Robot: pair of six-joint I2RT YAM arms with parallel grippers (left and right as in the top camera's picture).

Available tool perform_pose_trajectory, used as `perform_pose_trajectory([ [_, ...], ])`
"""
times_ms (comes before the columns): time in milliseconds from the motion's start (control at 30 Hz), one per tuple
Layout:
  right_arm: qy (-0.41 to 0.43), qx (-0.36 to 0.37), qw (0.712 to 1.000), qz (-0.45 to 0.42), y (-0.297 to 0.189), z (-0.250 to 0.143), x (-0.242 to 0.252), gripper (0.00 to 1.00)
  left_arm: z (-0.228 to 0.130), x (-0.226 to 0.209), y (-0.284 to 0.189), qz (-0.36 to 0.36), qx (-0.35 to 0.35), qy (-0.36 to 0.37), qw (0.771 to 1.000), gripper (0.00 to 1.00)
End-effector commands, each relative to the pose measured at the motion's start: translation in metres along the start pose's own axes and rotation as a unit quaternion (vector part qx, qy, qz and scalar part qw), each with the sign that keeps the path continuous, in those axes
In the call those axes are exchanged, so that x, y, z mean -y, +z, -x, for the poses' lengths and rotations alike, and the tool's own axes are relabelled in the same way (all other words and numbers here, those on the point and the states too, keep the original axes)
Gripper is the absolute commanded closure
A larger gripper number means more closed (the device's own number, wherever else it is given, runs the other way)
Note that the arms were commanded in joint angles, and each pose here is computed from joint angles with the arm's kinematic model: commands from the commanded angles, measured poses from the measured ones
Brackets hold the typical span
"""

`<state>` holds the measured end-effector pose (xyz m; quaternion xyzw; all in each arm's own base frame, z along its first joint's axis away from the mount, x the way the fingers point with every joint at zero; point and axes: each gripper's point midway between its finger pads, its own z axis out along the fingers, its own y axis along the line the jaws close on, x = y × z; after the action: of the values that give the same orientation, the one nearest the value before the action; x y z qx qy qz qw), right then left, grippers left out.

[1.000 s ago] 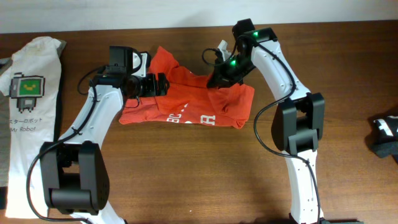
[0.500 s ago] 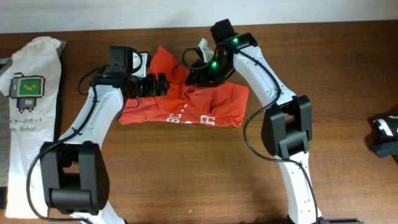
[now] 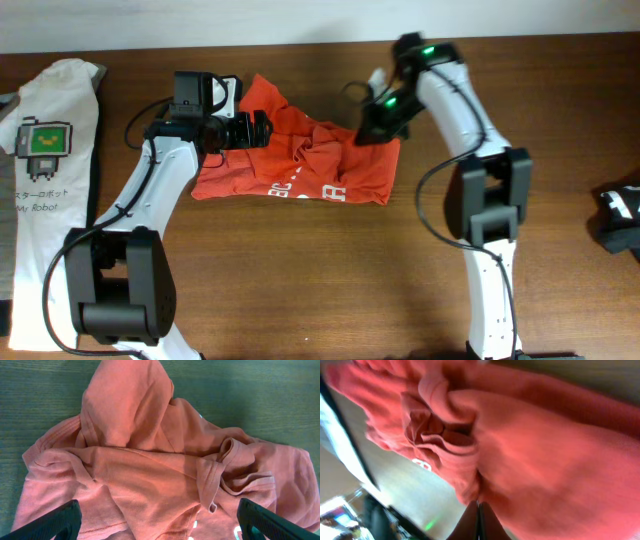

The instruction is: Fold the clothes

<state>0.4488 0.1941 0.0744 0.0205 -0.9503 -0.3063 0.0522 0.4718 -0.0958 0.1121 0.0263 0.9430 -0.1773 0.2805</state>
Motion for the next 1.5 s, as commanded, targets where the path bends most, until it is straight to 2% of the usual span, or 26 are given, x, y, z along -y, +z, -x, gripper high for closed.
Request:
perform_pose_trajectory([
  [0,-0.022,-0.037,0.999,-0.018,0.041,-0.019,-0.004,0.96,0.009,0.001,-0.009,-0.006,0.015,0.002,1.0,0.01],
  [167,-0.018,-0.039,0.999,-0.01,0.062,-0.021,-0.002,0.96,0.016,-0.013,-0.02,-0.02,0.026,-0.025,0.999,0.01],
  [267,-0.058,-0.039,0.997,0.031,0.071,-0.022,-0.028,0.96,0.018,-0.017,-0.021,-0.019,0.029,-0.028,0.999,0.01],
  [467,-0.147,-0.105,0.983,0.018,0.127,-0.081,-0.096,0.96,0.023,-0.017,-0.022,-0.02,0.039,-0.024,0.999,0.01],
  [600,-0.162,-0.128,0.978,0.013,0.138,-0.1,-0.107,0.96,0.025,-0.022,-0.022,-0.003,0.045,-0.023,0.999,0.01],
  [733,-0.127,-0.101,0.987,0.021,0.11,-0.07,-0.078,0.96,0.027,-0.041,-0.026,0.019,0.051,-0.035,0.998,0.01],
  [867,-0.11,-0.056,0.992,0.03,0.06,-0.035,-0.051,0.96,0.03,-0.064,-0.033,0.032,0.059,-0.052,0.996,0.01],
  [1033,-0.088,0.028,0.995,0.038,-0.022,0.01,-0.03,0.96,0.018,-0.057,-0.014,-0.023,0.034,-0.041,0.998,0.01],
  [1200,-0.044,0.048,0.997,0.038,-0.065,0.015,0.004,0.96,-0.017,-0.065,0.038,-0.07,-0.023,-0.065,0.995,0.01],
  [1467,-0.055,0.029,0.997,0.037,-0.071,0.003,0.015,0.96,-0.026,-0.082,0.075,-0.099,-0.014,-0.066,0.993,0.01],
])
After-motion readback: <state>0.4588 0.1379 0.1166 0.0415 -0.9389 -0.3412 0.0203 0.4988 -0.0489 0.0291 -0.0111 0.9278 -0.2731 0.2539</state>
